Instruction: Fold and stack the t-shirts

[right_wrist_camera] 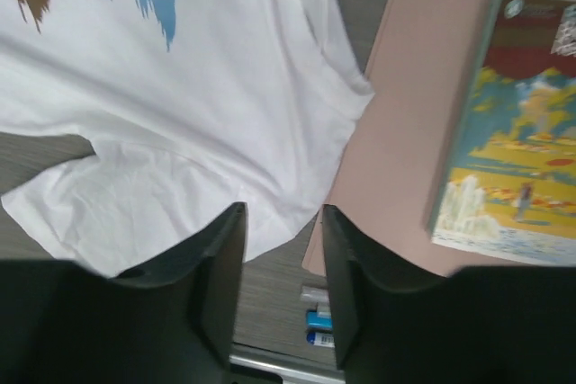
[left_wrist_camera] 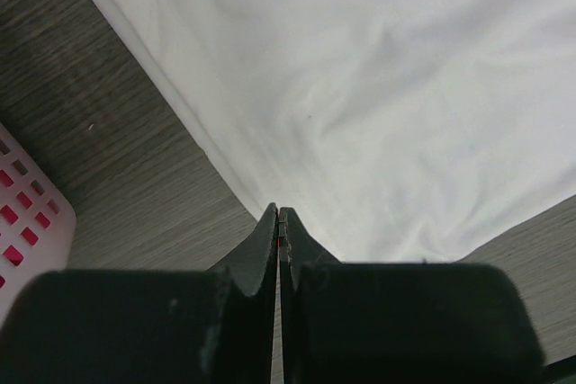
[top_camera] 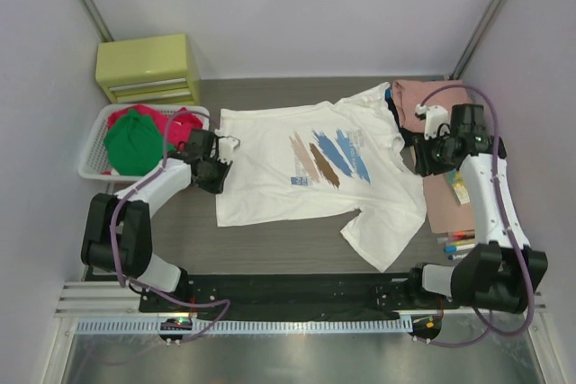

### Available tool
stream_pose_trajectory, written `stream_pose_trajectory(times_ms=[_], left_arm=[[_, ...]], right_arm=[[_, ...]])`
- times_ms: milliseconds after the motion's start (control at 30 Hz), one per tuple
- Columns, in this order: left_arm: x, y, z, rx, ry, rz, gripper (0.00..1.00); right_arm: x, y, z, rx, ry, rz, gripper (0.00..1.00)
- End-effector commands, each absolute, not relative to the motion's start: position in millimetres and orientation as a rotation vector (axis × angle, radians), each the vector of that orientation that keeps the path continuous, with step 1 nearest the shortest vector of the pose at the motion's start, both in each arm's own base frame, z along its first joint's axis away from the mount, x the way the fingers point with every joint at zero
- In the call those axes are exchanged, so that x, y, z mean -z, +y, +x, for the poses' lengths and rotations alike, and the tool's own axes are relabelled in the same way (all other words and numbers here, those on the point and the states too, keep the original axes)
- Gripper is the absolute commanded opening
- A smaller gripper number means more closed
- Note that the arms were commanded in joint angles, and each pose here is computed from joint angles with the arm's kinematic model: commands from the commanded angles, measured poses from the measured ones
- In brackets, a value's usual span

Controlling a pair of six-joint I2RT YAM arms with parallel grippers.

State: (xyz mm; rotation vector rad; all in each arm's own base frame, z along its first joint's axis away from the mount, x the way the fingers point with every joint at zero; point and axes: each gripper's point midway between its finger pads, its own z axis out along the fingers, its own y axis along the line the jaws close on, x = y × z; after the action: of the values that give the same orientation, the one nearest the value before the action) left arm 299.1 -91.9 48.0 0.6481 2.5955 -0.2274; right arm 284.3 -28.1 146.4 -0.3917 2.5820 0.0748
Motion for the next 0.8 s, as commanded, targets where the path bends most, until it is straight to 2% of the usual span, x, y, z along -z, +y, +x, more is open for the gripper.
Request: stream_pose_trajectory(times_ms=[0,33,67,267,300,333,400,600,767], left_arm=[[-64,-96,321,0.209,2.505,0.649,0.00],[-77,-98,335,0.197,2.472,0.647,0.00],[-75,-99,341,0.188,2.480,0.646,0.00],[-119,-111,414,0.149,2.424,0.592,0.00],[-96,-108,418,0.123,2.514,0.600,0.00],[-113,-107,442,0.071,2.473,0.577,0.00],[-106,-108,465,0.045,2.496,0.571,0.00],[-84,-108,509,-0.015,2.541,0.475,0.00],[-73,-101,526,-0.060,2.583,0.432,0.00]], right_arm=[[-226,-17,276,-0.050,2.347,-0.346,0.35],[-228,-16,271,-0.050,2.339,-0.337,0.05],[-231,-15,264,-0.044,2.326,-0.302,0.01],[-210,-5,246,-0.106,2.332,-0.240,0.01],[-206,-6,246,-0.110,2.344,-0.217,0.01],[-206,-6,245,-0.107,2.354,-0.208,0.01],[-210,-6,247,-0.114,2.340,-0.199,0.01],[-219,-5,252,-0.123,2.331,-0.194,0.01],[-214,-4,253,-0.133,2.340,-0.193,0.01]])
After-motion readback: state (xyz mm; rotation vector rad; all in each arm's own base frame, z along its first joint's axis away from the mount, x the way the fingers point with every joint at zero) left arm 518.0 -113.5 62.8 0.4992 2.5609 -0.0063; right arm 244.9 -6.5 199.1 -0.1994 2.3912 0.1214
